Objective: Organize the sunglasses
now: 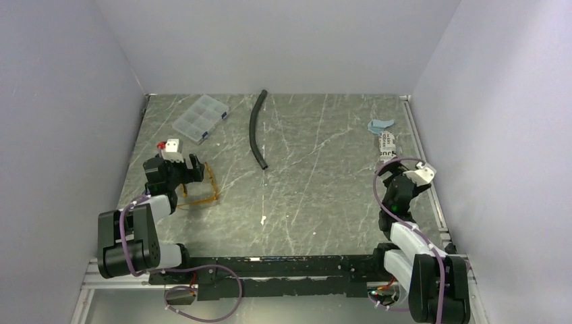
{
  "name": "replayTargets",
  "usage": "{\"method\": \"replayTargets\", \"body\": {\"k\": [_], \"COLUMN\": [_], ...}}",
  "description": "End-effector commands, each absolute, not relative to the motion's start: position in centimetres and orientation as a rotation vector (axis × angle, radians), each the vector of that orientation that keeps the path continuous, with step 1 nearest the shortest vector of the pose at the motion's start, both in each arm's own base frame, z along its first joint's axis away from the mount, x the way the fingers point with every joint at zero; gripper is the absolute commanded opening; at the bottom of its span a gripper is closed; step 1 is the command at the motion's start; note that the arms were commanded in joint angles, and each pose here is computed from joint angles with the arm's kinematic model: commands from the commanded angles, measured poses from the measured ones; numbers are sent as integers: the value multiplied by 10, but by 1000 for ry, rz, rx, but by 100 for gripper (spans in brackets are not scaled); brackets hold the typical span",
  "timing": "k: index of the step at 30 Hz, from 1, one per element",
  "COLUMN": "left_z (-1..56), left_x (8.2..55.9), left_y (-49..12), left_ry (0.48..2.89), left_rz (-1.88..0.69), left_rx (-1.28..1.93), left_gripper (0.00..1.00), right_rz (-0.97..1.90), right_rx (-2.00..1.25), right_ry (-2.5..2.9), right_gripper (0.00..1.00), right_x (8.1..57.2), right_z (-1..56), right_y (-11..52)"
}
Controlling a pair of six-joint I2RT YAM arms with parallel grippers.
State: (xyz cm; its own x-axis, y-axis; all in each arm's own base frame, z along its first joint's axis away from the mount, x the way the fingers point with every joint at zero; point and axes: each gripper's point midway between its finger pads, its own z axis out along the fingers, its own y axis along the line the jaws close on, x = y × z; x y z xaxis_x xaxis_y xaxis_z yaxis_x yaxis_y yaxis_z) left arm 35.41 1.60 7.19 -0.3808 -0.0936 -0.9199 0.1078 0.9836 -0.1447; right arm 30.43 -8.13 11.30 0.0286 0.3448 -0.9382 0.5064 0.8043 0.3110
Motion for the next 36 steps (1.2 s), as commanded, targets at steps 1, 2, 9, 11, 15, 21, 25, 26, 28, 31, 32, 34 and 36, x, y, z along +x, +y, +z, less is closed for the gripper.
{"method": "replayTargets", "body": {"k": [1,2,9,11,15,21,25,26,28,31,32,34,36], "left_z": [95,102,122,132,151,157,154,154,152,153,154,155,156], "left_x": [363,366,353,344,322,313,312,312,313,315,316,318,319], "left_y": [16,20,-8,-22,-37,-28,-29,-30,-32,-35,-35,-36,-37], "left_ry": [1912,1914,2055,2067,2143,2249,2219,2210,2194,2178,2178,2177,2175], "left_rz": [-207,-173,-316,-415,-581,-546,-536,-535,-543,-569,-579,-591,-600], "left_rx": [49,73,436,578,743,723,736,739,746,749,748,744,741], "left_gripper": [95,95,95,95,95,95,95,95,95,95,95,95,95], "right_rz": [-200,-215,-239,-312,-145,-203,-229,-209,-169,-162,-154,-141,-133], "right_rx": [832,801,752,775,721,636,604,589,558,541,532,518,509], "right_ry": [1518,1566,1893,2057,2275,2358,2423,2437,2455,2489,2503,2526,2539], "right_gripper": [100,100,100,100,100,100,100,100,100,97,96,94,92], "right_x": [305,308,354,365,387,410,419,420,420,420,421,423,426], "right_z": [128,129,146,138,114,103,94,90,83,70,66,59,53], "right_y": [-99,-97,-95,-104,-99,-114,-120,-117,-111,-110,-108,-105,-105]}}
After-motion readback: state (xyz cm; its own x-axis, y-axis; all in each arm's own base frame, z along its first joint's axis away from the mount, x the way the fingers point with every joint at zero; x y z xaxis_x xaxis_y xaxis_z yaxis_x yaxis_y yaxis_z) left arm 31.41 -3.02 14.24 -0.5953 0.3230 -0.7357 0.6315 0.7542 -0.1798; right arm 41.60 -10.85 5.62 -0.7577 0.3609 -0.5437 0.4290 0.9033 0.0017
